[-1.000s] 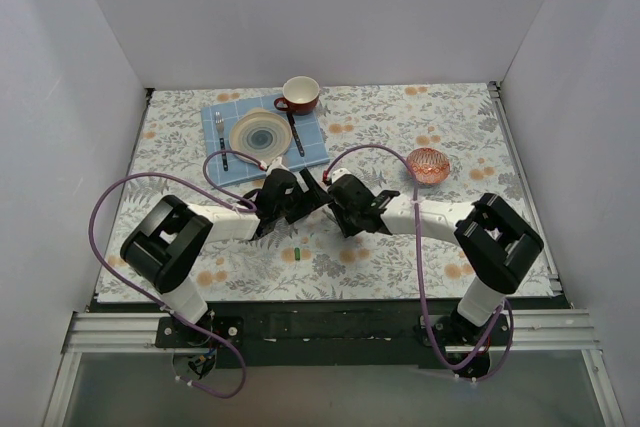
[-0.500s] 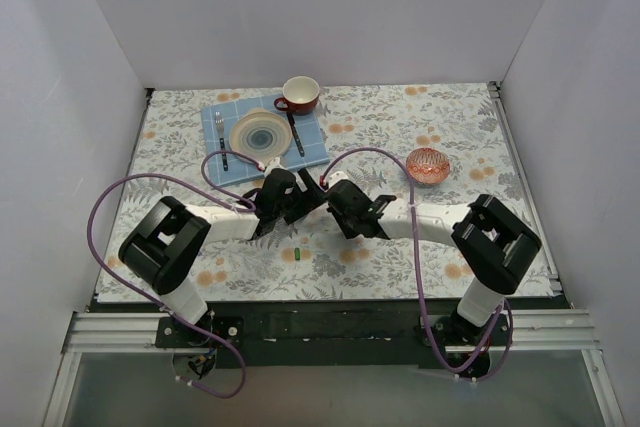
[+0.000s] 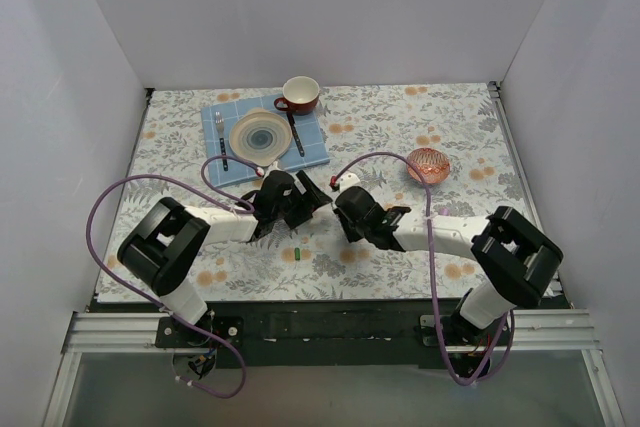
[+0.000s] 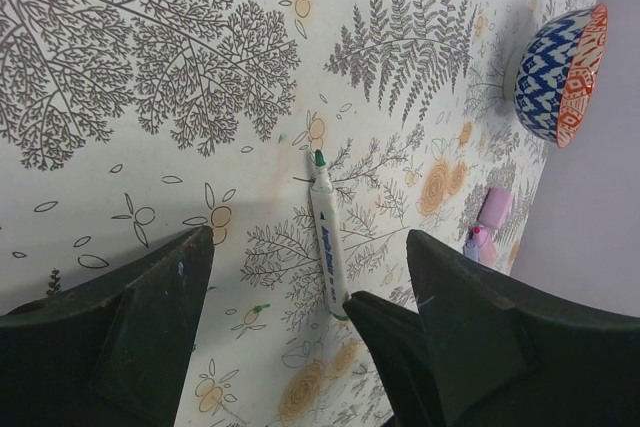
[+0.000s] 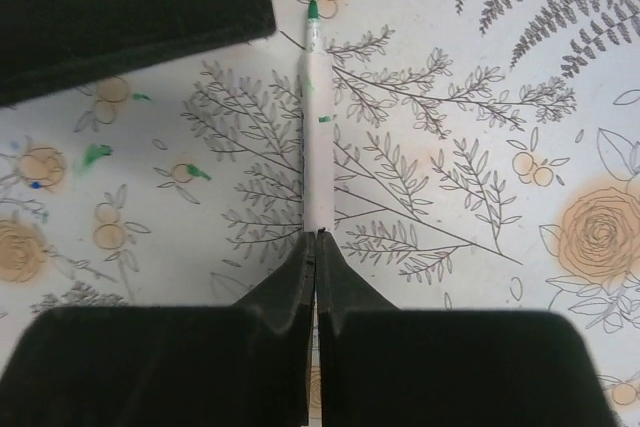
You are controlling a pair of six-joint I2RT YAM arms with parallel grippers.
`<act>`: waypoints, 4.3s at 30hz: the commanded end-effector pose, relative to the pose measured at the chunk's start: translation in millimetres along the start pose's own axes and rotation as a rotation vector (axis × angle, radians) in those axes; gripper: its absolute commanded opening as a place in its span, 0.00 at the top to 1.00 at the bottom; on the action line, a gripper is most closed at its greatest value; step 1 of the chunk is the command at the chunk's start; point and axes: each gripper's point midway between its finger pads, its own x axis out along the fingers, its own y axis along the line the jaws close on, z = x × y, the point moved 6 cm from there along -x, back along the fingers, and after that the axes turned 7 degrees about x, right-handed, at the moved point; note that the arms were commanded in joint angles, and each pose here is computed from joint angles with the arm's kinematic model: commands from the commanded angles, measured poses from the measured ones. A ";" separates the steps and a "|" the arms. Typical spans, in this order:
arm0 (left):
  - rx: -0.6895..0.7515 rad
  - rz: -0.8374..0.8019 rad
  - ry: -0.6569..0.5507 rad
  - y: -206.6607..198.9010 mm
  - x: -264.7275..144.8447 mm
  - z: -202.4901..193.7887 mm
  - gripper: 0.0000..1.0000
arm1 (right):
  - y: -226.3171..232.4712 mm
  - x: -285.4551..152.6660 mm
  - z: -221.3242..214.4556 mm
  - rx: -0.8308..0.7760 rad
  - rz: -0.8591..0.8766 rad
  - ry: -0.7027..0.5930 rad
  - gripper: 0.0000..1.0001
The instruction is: Insert the pens into the pen caps
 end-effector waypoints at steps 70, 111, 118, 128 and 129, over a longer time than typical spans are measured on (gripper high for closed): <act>-0.039 0.012 -0.341 24.9 -112.9 77.3 0.12 | -4.3 25.9 -2.4 -0.275 -0.093 0.484 0.99; 0.010 -0.183 -0.018 -17.0 -13.6 -7.9 0.31 | 38.1 -28.3 66.0 -0.040 0.194 0.087 0.99; 0.009 -0.209 -0.017 -21.3 -13.8 -7.7 0.48 | 48.3 -28.3 64.7 -0.029 0.227 0.078 0.99; 0.062 -0.319 -0.007 -39.9 -35.9 -5.2 1.00 | 54.2 -34.8 50.2 -0.032 0.340 0.073 0.59; 0.074 -0.331 -0.010 -40.7 -38.8 -5.4 1.00 | 52.2 -36.7 50.2 -0.032 0.342 0.062 0.57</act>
